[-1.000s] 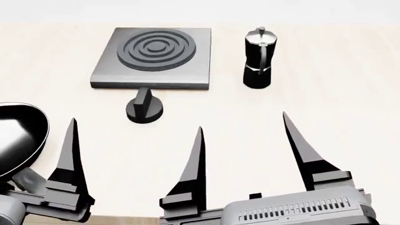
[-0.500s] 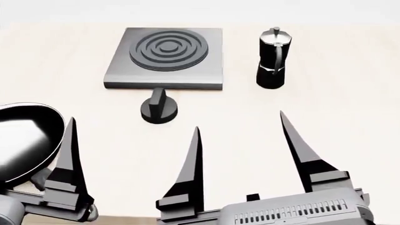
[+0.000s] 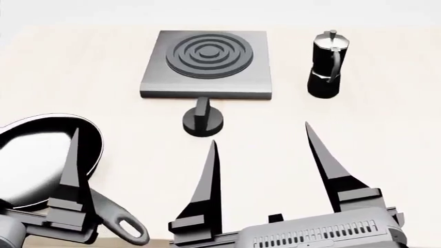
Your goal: Turn on the stove.
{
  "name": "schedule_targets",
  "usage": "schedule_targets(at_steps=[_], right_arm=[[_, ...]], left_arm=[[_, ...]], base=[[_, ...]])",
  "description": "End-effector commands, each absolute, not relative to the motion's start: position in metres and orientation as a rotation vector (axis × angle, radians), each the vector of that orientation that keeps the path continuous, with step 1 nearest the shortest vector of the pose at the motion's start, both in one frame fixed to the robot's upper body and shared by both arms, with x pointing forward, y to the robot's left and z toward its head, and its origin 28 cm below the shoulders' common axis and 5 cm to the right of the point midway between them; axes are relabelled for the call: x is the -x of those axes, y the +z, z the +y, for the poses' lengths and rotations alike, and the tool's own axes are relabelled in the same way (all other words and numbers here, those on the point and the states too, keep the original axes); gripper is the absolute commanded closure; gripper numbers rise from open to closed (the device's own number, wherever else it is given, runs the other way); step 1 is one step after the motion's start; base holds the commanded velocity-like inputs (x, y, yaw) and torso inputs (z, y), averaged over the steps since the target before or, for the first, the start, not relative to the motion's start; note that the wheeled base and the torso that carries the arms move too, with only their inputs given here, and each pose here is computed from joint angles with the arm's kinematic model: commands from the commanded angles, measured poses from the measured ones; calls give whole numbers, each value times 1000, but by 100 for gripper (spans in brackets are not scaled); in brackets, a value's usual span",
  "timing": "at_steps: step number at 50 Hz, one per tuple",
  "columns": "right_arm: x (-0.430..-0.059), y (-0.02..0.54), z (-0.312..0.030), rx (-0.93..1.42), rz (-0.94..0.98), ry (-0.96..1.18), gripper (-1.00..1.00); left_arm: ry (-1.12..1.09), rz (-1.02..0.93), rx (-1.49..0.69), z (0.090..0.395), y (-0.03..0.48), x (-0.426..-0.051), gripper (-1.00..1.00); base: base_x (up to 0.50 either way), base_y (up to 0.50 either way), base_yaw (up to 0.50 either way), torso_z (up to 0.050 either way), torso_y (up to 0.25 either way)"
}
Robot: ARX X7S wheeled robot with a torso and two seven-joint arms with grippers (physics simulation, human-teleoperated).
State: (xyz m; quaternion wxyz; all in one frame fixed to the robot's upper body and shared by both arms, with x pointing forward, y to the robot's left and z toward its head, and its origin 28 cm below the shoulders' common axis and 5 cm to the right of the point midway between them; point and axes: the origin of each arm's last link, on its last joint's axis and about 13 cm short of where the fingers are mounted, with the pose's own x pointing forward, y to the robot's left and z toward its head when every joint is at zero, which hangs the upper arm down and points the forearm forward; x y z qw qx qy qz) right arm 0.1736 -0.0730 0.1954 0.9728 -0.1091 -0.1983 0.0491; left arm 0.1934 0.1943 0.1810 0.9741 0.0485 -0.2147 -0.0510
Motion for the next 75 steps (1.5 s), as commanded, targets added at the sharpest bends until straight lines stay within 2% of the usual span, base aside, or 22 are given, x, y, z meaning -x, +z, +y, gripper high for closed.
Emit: schedule_targets(at_steps=[1, 32, 75], right_arm=[[-174, 196, -73, 222, -401, 99, -100], [-174, 195, -72, 205, -399, 122, -100], [-174, 195, -72, 204, -401, 122, -100]], left_arm=[[-100, -434, -104, 194, 181, -194, -100], [-100, -431, -100, 194, 181, -193, -100], [-97, -429, -97, 194, 181, -194, -100]], base=[[0, 188, 0, 0, 0], [3, 112, 0, 0, 0], [210, 0, 0, 0, 0]])
